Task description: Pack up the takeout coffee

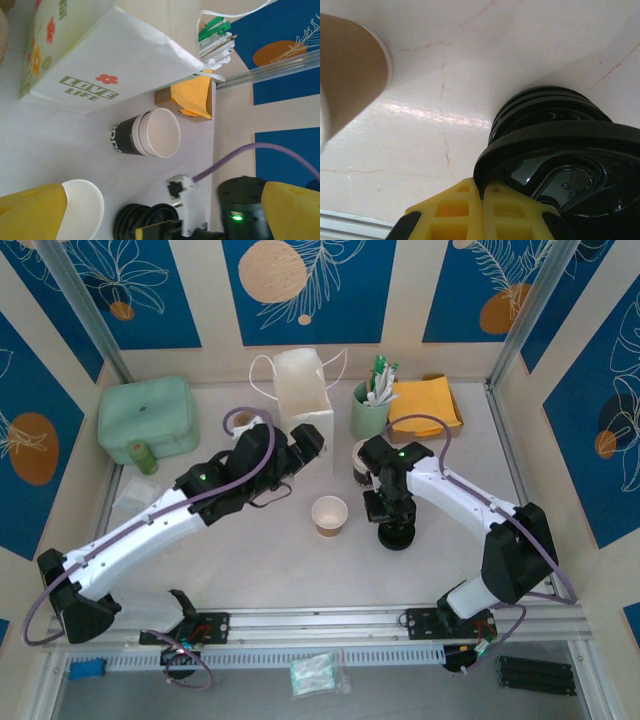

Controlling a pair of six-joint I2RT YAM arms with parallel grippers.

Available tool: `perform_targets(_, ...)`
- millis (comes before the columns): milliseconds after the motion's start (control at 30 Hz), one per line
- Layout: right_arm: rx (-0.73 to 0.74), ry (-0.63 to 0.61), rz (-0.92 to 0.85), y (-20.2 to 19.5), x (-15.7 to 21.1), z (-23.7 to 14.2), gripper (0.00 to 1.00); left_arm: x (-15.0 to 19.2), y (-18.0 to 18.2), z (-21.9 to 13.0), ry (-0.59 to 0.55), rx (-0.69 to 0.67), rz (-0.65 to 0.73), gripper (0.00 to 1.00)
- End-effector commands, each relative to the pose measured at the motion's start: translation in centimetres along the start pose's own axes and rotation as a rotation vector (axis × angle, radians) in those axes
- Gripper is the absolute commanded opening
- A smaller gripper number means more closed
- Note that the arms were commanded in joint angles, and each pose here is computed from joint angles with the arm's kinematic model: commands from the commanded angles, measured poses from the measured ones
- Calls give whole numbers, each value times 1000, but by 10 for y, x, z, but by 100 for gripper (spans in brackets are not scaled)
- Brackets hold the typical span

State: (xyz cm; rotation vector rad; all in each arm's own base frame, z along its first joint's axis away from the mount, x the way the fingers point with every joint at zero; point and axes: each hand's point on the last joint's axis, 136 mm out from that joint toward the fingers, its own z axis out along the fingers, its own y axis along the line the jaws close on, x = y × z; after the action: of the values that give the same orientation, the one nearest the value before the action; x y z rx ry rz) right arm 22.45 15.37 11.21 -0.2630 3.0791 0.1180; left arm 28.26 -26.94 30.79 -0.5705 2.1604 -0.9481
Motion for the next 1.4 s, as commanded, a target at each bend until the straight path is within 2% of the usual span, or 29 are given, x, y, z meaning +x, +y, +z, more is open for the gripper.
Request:
perform_targets(0, -81, -52, 27, 12, -8, -29, 0, -22, -10, -8, -98, 131, 3, 99)
perform_targets(167, -256, -134, 30, 40, -32, -65, 0, -35, 2, -8, -132, 275, 14, 99)
perform_targets(467, -710, -240, 42, 92, -77, -140, 0, -36, 25, 25, 29, 294, -31, 99)
perform_targets(700, -1054, -285, 18, 111, -97, -196, 0, -41, 4, 33, 80, 475, -166, 99)
perform_targets(1033, -1301, -326, -109, 124, -106, -243, 0, -54, -23, 28, 105, 691, -372, 99)
perform_targets(1367, -1409, -354, -187, 136, -111, -264, 0, -66, -63, 8, 130, 825, -373, 99)
